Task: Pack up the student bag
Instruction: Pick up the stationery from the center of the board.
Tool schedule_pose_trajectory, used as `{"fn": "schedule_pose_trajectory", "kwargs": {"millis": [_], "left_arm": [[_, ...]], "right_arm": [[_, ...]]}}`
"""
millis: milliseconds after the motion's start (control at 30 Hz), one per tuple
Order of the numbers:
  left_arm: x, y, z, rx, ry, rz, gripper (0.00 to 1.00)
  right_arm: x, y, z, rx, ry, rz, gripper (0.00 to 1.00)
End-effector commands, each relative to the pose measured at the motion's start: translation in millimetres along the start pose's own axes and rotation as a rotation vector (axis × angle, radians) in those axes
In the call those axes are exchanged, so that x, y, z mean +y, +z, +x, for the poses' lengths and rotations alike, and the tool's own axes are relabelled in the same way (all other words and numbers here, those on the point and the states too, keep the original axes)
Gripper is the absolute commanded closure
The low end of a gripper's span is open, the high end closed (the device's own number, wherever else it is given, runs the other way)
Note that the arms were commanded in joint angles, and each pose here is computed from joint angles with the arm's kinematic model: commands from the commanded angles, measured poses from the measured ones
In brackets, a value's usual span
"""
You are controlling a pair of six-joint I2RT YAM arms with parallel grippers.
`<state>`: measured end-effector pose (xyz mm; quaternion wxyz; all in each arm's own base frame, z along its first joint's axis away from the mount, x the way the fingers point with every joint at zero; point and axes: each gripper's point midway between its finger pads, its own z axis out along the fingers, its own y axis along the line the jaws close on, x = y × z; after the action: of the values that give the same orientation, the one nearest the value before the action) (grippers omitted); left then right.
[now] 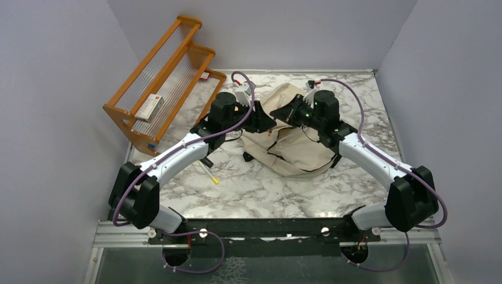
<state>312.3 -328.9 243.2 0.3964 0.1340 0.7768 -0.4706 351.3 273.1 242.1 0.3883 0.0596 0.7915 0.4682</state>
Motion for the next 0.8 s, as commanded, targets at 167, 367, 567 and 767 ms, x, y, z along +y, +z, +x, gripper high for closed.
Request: {"fn": "schedule_pose_trajectory", "kwargs": {"millis": [167,367,567,767], "left_arm": [[9,20,1,0.050,0.161,-0.076,0.44],[14,47,20,0.148,0.336,-0.095,0.44],[22,72,40,0.274,0.628,-0.075,0.49],[53,88,49,0.378,0.764,-0.187,0.49]], "right_arm": [[-39,-58,-68,-0.249,-0.232,0.397,1.00],[-90,-104,-71,-0.220,-0.219,0.563,0.99],[-111,-126,-62,-0.168,-0.161,0.544,1.00],[-111,-129,-59,-0.163,-0.157,0.540,1.00]]}}
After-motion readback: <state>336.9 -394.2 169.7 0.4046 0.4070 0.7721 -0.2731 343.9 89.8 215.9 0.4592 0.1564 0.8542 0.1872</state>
